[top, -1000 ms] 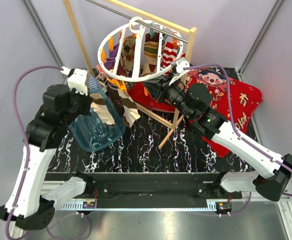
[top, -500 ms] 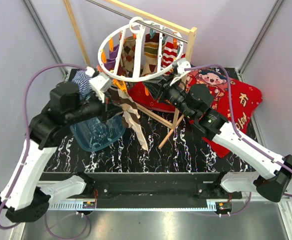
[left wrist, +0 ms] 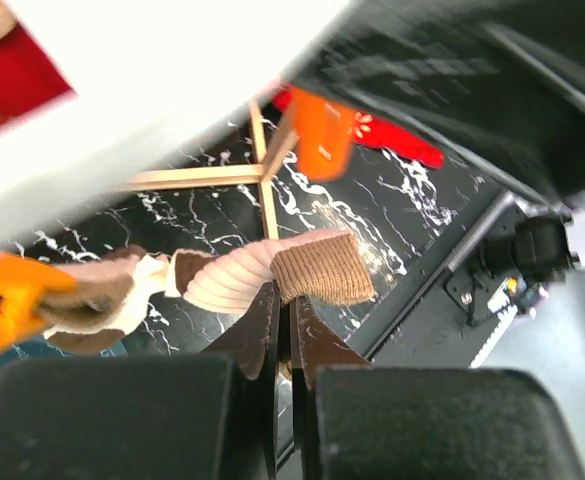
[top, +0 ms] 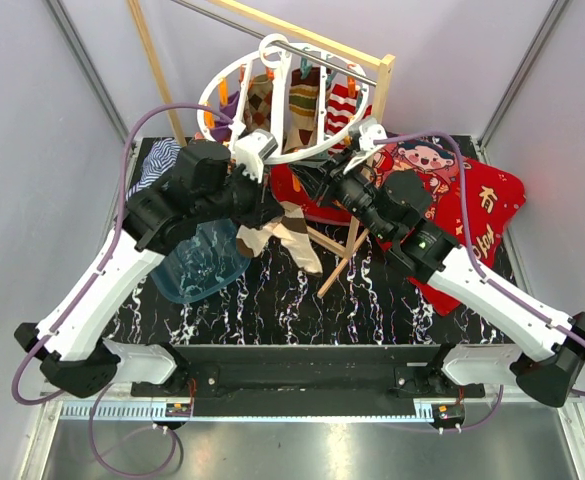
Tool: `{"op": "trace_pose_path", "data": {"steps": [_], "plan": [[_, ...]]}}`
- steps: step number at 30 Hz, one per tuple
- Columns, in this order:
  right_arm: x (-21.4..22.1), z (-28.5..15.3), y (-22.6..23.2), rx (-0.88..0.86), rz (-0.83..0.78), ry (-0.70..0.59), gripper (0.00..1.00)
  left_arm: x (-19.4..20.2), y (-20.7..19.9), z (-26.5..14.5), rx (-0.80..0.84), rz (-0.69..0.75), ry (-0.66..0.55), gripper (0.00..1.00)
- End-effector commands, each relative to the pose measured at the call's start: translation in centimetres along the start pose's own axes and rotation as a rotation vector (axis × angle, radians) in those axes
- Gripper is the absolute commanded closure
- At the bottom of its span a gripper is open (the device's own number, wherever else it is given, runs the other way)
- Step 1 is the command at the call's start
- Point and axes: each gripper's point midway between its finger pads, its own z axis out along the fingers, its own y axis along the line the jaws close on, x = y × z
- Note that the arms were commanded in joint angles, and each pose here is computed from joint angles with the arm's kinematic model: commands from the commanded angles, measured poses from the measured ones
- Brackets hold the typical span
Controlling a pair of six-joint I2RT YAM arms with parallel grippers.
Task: Clip the socks to the hanger
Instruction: Clamp the sock onto the hanger.
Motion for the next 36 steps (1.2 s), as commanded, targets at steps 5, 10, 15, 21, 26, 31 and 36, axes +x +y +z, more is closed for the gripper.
{"op": "trace_pose_path", "data": {"steps": [5,10,15,21,26,31,36], "plan": [[-2.5,-0.9,0.1,-0.014,-0.009,-0.078,1.00,-3.6,0.7,0.4,-0.100,-0.098,-0.084,1.00],[-2.5,-0.9,0.5,-0.036,-0.008,-0.078,1.00,-4.6,1.1,0.8,-0.131,-0.129,-0.104,1.00],[-2.4,-0.9,0.9,-0.061,-0.009,-0.081,1.00,-4.9,0.9,1.3,-0.121,-0.159,-0.102,1.00],[-2.3,-0.7,1.1,-0.073,-0.006,-0.083,1.00,-5.2,0.6,1.6,-0.109,-0.174,-0.111,1.00],[-2.5,-0.9,1.6,-0.100,-0.004,-0.087,1.00,-4.9,1.0,1.9,-0.128,-0.176,-0.101,1.00],[-2.7,-0.9,1.8,-0.113,-0.001,-0.092,1.00,-4.6,1.4,2.4,-0.146,-0.181,-0.083,1.00],[-2.6,-0.8,2.1,-0.128,-0.002,-0.091,1.00,-4.7,1.6,2.6,-0.160,-0.188,-0.077,1.00]]}}
